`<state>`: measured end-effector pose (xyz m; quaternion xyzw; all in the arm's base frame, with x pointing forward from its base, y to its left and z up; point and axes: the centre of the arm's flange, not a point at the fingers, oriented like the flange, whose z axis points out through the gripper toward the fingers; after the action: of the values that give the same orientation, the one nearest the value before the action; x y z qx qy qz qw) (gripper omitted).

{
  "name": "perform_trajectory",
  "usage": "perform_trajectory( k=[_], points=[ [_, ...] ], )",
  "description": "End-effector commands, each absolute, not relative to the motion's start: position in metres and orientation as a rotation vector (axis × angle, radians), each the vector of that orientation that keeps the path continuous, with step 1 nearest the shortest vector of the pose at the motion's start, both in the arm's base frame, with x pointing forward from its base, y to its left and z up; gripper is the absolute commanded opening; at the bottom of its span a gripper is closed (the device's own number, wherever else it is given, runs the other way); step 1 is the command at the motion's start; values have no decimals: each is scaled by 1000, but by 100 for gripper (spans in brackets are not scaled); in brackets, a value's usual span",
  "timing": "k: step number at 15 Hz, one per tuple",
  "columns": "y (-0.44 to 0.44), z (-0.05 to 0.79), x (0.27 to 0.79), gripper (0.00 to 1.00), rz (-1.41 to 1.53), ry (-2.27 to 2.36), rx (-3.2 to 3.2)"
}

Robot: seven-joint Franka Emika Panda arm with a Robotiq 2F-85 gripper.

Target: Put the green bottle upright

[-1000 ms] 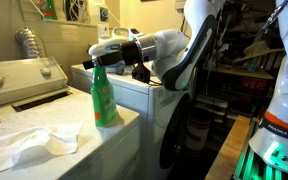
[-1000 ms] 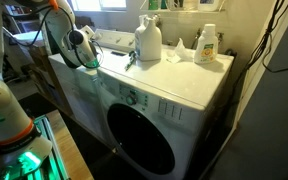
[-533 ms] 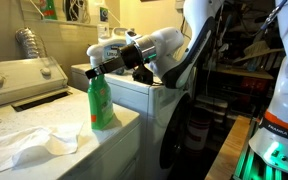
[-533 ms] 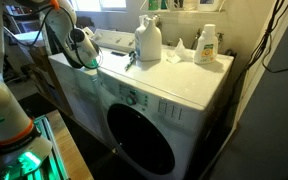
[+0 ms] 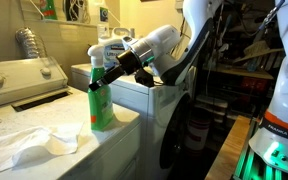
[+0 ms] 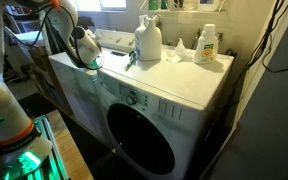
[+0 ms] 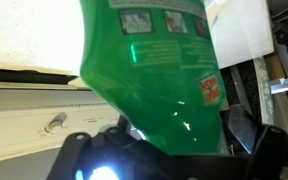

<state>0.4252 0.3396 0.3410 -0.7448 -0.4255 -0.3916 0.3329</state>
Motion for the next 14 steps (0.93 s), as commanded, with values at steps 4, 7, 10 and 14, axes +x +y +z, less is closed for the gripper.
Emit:
perform_trajectory(
  k=[4, 7, 10, 14],
  points=[
    [324, 361, 421, 100, -1045, -1142, -2174],
    [326, 379, 414, 100, -1071, -1170, -2233],
    [328, 383, 408, 100, -1071, -1213, -2274],
    [330, 379, 398, 100, -1034, -1228, -2332]
  ],
)
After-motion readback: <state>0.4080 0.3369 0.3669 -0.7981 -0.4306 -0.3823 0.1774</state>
